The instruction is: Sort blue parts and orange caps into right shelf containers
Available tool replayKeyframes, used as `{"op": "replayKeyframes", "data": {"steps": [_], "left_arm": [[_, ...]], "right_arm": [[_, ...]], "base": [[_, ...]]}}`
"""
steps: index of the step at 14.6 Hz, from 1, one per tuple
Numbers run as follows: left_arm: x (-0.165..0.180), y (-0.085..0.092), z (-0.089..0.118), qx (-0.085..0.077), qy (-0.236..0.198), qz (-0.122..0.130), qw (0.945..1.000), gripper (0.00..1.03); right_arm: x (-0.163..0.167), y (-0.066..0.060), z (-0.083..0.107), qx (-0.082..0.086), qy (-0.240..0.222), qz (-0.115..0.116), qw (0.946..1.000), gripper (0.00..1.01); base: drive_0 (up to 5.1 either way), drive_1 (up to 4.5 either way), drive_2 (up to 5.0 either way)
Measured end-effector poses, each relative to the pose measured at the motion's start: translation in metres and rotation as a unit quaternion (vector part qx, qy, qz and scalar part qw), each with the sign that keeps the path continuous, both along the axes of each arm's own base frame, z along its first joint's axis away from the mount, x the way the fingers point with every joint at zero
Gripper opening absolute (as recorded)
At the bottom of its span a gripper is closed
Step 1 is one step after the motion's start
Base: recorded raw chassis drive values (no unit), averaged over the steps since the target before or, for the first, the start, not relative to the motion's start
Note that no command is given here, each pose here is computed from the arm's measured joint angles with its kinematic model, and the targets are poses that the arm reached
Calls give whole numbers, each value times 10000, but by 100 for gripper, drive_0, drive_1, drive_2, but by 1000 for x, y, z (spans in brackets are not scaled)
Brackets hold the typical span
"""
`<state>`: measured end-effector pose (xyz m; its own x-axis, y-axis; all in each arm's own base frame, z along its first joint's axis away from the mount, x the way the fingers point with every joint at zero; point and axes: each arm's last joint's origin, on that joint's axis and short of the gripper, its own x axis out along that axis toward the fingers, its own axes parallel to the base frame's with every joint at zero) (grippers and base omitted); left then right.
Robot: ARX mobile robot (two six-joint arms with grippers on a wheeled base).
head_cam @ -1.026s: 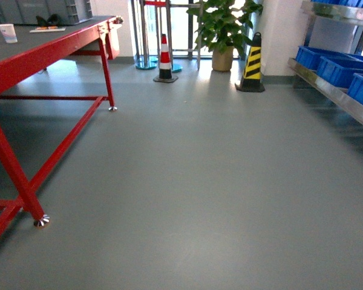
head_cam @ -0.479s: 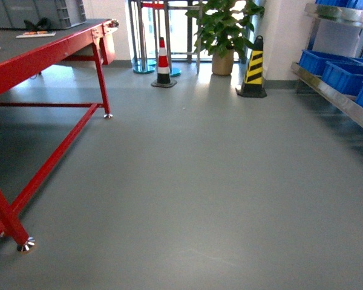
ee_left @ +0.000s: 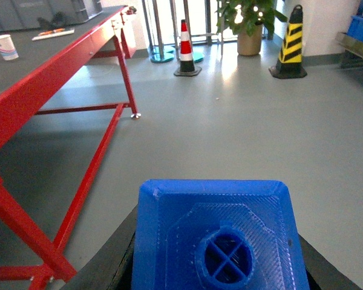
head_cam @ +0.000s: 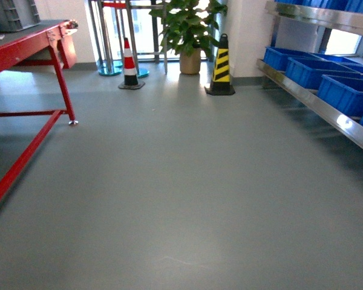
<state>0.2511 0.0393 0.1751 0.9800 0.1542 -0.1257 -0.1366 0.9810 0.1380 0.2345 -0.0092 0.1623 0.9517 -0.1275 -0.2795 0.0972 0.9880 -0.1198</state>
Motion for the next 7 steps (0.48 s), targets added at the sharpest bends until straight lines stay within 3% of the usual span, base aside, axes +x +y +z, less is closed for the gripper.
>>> {"op": "replayKeyframes", "data": {"steps": [7], "left_arm": [[0, 0, 0, -2, 15, 0, 10000, 45]], "right_arm": [[0, 0, 0, 1, -2, -2, 10000, 44]], "base": [[-160, -160, -160]]}}
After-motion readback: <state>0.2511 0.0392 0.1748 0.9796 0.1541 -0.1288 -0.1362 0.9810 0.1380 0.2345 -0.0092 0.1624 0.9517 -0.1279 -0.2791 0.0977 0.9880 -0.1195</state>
